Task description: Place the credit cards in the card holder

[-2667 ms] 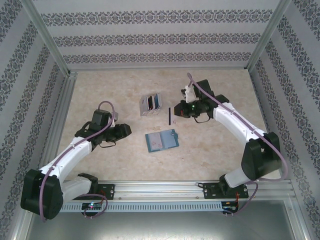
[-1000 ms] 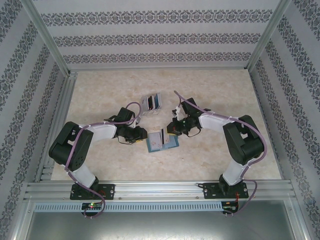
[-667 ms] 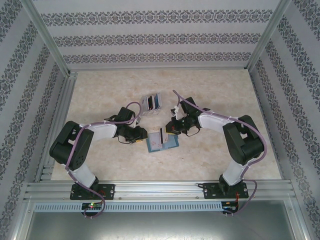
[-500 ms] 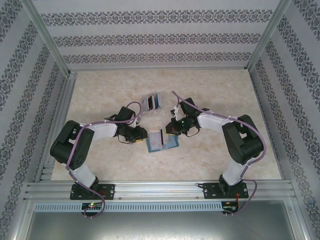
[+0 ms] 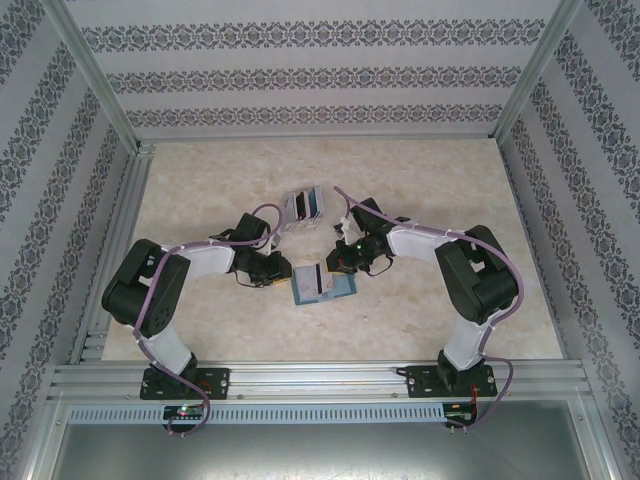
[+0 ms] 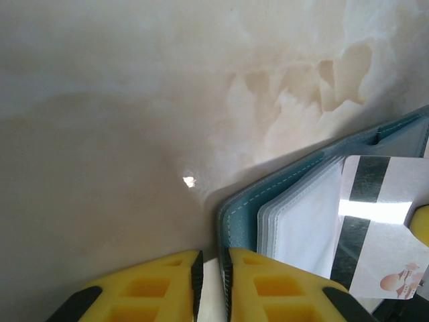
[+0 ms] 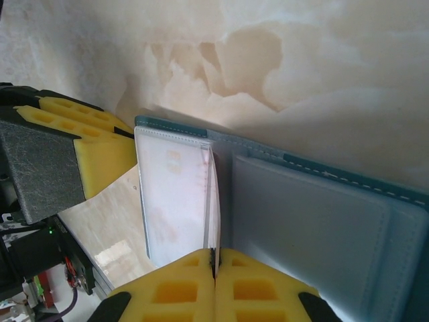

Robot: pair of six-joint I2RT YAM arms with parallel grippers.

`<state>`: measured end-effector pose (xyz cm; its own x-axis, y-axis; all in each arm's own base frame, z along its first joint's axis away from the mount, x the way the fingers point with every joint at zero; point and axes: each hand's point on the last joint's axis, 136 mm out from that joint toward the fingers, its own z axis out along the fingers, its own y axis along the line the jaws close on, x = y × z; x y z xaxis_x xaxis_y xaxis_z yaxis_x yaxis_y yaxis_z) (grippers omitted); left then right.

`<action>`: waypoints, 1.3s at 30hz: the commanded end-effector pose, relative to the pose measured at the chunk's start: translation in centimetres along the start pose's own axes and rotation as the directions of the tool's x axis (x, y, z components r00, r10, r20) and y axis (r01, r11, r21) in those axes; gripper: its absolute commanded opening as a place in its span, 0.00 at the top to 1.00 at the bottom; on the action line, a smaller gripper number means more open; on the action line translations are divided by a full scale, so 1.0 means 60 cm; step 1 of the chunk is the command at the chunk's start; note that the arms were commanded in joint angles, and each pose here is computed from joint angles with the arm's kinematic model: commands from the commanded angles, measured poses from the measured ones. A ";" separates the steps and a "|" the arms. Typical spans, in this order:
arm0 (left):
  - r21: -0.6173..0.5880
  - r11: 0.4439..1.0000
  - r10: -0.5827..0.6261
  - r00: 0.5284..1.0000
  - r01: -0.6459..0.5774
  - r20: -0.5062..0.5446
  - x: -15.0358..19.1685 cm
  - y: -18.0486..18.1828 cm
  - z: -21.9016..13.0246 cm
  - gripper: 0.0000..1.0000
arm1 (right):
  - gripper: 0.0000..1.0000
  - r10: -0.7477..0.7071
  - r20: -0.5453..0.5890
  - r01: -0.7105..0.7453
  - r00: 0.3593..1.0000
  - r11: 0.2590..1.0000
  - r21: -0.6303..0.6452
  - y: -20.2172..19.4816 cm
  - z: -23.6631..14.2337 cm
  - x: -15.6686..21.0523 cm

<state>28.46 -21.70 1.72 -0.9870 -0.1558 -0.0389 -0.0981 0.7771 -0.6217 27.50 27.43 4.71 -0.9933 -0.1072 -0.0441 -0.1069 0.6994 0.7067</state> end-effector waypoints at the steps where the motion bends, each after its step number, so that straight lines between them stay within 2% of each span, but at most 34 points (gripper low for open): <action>1: 0.011 1.000 0.002 1.000 -0.002 -0.029 0.009 0.006 0.033 0.81 | 0.94 -0.006 -0.039 0.007 0.999 1.000 0.016 -0.011 0.012 0.016; 5: 0.014 1.000 -0.002 1.000 0.002 -0.031 0.009 0.006 0.034 0.83 | 0.94 0.001 -0.062 0.000 0.998 1.000 0.021 -0.014 0.014 0.030; 9: 0.009 1.000 -0.008 1.000 0.008 -0.027 0.009 0.009 0.036 0.84 | 0.93 0.026 -0.064 -0.019 0.998 0.993 0.112 -0.043 0.011 0.039; 22: 0.027 1.000 -0.009 0.999 0.010 -0.035 0.012 -0.004 0.050 0.89 | 0.93 0.025 -0.063 -0.018 0.998 0.994 0.108 -0.033 0.039 0.031; 30: 0.024 1.000 -0.016 1.000 0.016 -0.027 0.019 -0.003 0.050 0.91 | 0.93 0.083 -0.008 -0.080 0.997 0.984 0.159 -0.049 0.047 0.026; 35: 0.019 1.000 -0.011 0.999 0.012 -0.031 0.021 -0.003 0.051 0.91 | 0.92 0.053 0.025 -0.057 0.998 0.974 0.221 -0.046 0.050 0.024; 39: 0.016 1.000 -0.002 0.999 0.003 -0.032 0.021 -0.004 0.050 0.92 | 0.87 0.018 0.031 -0.026 0.999 0.966 0.256 -0.039 0.042 0.024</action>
<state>28.67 -22.05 1.58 -0.9801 -0.1985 0.0039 -0.1544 0.7496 -0.6436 26.64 29.02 2.77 -0.9945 -0.0895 -0.0553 -0.1045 0.7833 0.6127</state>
